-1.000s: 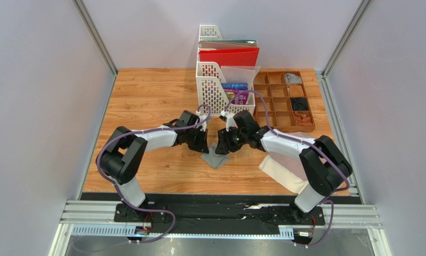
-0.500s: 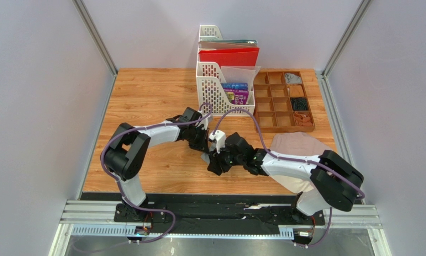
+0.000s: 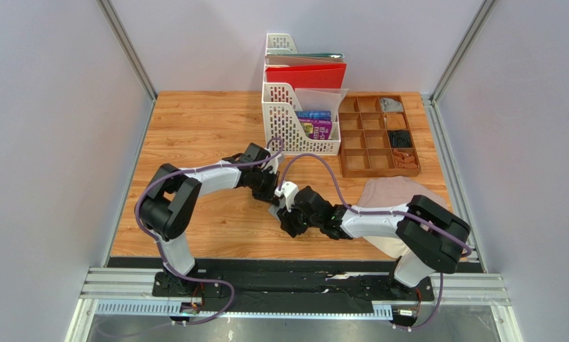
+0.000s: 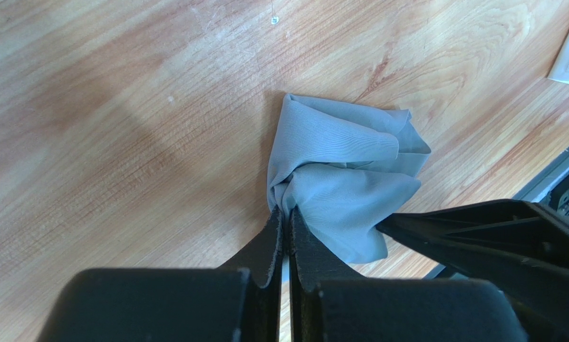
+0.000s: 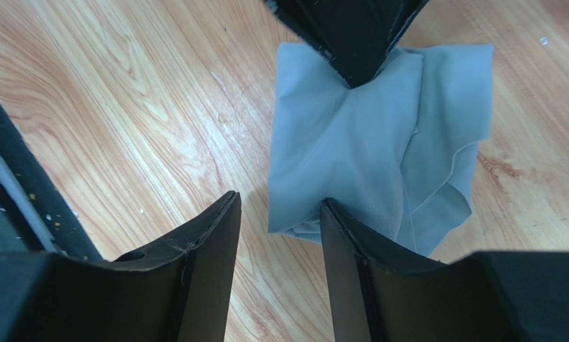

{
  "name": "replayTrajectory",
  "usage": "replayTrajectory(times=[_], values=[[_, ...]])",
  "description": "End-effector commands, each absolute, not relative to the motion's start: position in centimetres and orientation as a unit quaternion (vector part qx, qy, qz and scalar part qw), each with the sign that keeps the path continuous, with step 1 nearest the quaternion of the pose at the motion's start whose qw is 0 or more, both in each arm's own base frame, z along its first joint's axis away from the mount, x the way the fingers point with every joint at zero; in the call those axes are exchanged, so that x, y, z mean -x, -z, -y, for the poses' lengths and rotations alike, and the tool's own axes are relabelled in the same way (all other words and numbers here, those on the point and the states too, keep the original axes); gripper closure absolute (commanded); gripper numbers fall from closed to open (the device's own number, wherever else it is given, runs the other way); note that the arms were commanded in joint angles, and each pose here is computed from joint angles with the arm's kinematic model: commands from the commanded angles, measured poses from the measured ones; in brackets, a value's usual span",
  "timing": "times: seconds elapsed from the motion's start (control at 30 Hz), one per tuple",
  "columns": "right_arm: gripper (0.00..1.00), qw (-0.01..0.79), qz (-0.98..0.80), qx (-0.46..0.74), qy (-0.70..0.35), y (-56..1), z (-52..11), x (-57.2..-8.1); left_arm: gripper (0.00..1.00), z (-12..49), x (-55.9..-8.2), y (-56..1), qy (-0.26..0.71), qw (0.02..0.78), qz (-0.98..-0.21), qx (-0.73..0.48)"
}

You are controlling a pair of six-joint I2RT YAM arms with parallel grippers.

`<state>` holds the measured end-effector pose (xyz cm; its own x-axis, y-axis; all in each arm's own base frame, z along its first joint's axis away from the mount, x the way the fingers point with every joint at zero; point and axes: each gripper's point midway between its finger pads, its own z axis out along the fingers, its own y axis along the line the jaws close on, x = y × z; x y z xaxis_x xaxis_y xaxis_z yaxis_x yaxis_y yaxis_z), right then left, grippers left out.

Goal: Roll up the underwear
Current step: Roll the underwear at the center of the board.

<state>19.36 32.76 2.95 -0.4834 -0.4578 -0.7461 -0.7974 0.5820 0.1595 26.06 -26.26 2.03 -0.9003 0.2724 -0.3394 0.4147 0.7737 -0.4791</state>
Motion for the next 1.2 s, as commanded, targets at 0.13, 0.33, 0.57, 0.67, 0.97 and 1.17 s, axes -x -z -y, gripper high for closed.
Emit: replayTrajectory(times=[0.13,0.33,0.57,0.67,0.97,1.17], values=[[0.52,0.354,-0.826,0.400,-0.181,-2.4,-32.8,-19.4,1.00,26.1,-25.6,-1.5,0.267,0.098,-0.940,-0.189],[0.63,0.344,-0.849,0.380,-0.130,-0.7,-31.7,-19.6,1.00,26.1,-25.7,-1.8,0.267,0.102,-0.940,-0.188],[0.90,0.329,-0.864,0.351,-0.147,-0.2,-32.0,-19.0,1.00,26.4,-25.8,-2.2,0.273,0.102,-0.938,-0.188],[0.97,0.322,-0.866,0.342,-0.172,-0.5,-32.8,-18.6,1.00,26.5,-26.0,-2.6,0.274,0.107,-0.937,-0.188],[1.00,0.291,-0.881,0.297,-0.227,-1.2,-33.9,-17.8,0.53,25.4,-27.5,-5.3,0.260,0.153,-0.940,-0.161],[1.00,0.284,-0.888,0.250,-0.261,-1.8,-33.8,-18.0,0.48,23.1,-28.2,-7.5,0.243,0.200,-0.943,-0.111]])
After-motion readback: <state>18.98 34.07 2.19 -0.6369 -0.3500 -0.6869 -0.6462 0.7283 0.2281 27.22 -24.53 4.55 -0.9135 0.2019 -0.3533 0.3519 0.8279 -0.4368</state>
